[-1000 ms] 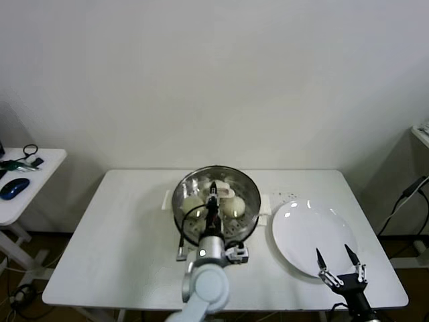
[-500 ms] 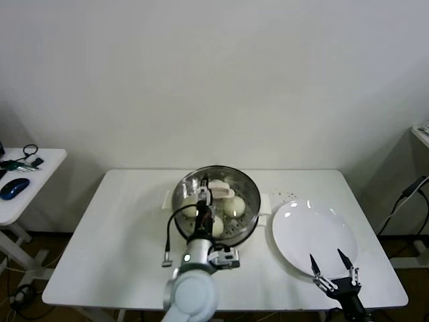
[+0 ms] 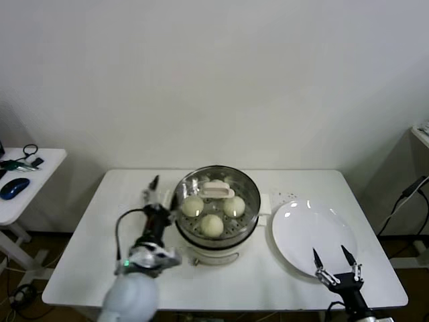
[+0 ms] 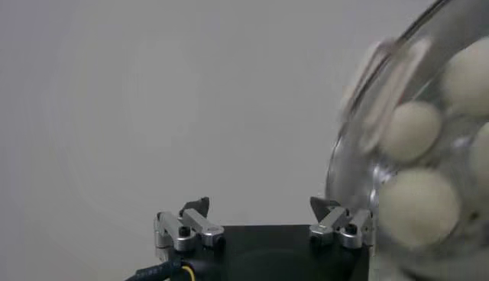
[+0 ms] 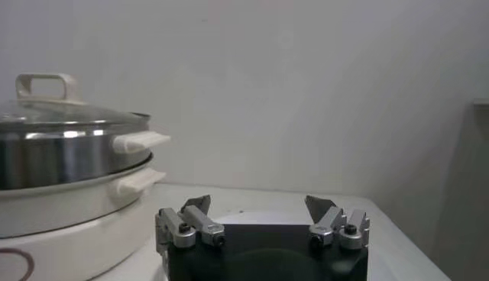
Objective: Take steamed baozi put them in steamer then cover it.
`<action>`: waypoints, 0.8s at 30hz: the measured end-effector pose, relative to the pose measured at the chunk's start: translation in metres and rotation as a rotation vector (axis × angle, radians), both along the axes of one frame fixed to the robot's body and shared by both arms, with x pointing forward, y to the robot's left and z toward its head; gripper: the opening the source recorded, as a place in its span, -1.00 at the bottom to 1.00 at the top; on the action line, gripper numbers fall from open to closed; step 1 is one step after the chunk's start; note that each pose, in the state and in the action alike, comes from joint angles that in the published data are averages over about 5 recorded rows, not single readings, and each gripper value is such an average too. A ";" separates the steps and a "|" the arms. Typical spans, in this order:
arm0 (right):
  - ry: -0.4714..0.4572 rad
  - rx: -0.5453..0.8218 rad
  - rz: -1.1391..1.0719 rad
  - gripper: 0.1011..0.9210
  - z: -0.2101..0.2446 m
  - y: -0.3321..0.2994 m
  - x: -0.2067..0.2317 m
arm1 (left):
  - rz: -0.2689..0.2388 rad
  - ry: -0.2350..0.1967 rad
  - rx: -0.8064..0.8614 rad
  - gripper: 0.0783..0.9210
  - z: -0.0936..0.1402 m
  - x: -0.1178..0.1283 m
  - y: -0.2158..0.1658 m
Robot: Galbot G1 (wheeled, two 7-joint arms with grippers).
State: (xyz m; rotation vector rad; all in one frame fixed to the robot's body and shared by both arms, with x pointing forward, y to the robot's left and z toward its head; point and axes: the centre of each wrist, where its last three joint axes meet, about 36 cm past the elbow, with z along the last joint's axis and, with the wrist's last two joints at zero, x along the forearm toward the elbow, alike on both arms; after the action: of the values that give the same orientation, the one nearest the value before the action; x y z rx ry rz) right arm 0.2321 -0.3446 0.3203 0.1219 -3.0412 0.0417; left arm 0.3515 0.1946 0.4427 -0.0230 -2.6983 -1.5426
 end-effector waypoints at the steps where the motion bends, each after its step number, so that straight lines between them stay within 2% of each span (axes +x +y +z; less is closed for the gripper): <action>1: -0.002 0.004 -0.005 0.76 -0.001 0.001 0.000 | 0.010 0.007 -0.034 0.77 -0.003 0.000 0.016; 6: -0.015 0.025 -0.034 0.76 -0.006 0.002 0.002 | 0.034 0.053 -0.228 0.77 -0.024 -0.009 0.086; 11: -0.031 0.043 -0.062 0.76 -0.012 0.002 0.004 | 0.057 0.081 -0.474 0.77 -0.051 -0.023 0.128; 16: -0.039 0.055 -0.076 0.76 -0.018 0.002 0.005 | 0.090 0.079 -0.660 0.77 -0.079 -0.036 0.148; 24: -0.035 0.063 -0.093 0.76 -0.027 0.001 0.008 | 0.127 0.076 -0.842 0.77 -0.117 -0.059 0.154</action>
State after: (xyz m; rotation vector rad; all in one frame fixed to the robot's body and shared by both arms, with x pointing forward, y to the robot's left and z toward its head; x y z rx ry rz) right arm 0.2400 -0.3441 0.2930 -0.0162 -3.0798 -0.0590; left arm 0.2923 0.3484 0.3258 0.0644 -2.9772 -0.2875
